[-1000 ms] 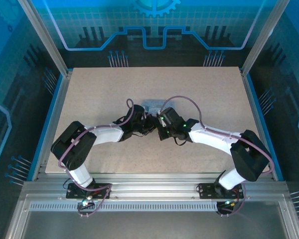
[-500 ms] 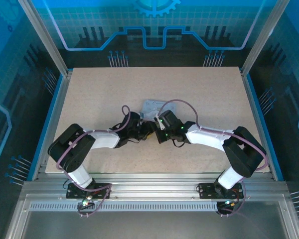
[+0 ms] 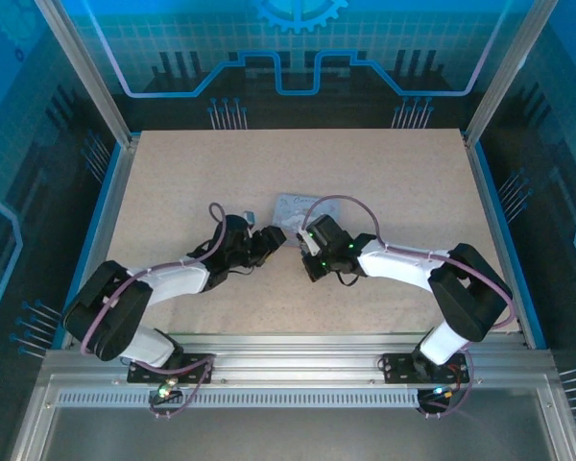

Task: Unlock a padlock with a key

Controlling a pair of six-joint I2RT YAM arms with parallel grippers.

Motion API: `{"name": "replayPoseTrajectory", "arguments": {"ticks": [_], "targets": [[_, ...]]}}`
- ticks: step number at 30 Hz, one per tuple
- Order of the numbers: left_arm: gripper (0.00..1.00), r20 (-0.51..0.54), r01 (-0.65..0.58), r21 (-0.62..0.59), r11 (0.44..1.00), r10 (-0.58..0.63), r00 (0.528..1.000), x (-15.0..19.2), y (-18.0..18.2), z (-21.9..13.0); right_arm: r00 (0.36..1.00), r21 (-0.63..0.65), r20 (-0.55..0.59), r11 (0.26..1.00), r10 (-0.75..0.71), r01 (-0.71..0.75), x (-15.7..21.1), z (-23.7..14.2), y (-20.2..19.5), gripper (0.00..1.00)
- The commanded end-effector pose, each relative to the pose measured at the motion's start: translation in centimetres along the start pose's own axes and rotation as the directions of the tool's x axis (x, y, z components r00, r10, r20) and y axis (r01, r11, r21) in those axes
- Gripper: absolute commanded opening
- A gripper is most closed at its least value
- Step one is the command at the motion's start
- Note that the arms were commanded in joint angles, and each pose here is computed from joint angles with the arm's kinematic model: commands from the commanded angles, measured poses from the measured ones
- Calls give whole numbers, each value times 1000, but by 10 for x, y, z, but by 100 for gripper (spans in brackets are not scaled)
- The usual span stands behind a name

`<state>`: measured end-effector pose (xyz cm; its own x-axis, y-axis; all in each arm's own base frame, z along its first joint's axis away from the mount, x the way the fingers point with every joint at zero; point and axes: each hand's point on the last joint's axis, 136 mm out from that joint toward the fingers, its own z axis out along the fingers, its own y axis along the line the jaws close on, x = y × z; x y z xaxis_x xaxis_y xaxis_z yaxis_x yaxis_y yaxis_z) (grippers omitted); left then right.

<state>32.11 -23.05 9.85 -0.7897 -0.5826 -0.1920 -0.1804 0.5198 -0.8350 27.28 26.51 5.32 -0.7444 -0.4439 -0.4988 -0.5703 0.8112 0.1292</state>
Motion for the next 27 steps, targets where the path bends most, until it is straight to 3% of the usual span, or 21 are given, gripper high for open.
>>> {"name": "replayPoseTrajectory", "arguments": {"ticks": [1,16,27], "targets": [[61,46,-47,-33,998,48,998,-13,3,-14,998,-4,-36,999,-47,47,-2,-3,0,0],[63,31,-63,-65,996,65,997,-42,-3,-17,987,-41,-131,995,-99,94,6,9,0,0],[65,30,-95,-75,993,98,995,-55,-10,-1,981,-28,-90,985,-170,168,6,3,-4,0]]}}
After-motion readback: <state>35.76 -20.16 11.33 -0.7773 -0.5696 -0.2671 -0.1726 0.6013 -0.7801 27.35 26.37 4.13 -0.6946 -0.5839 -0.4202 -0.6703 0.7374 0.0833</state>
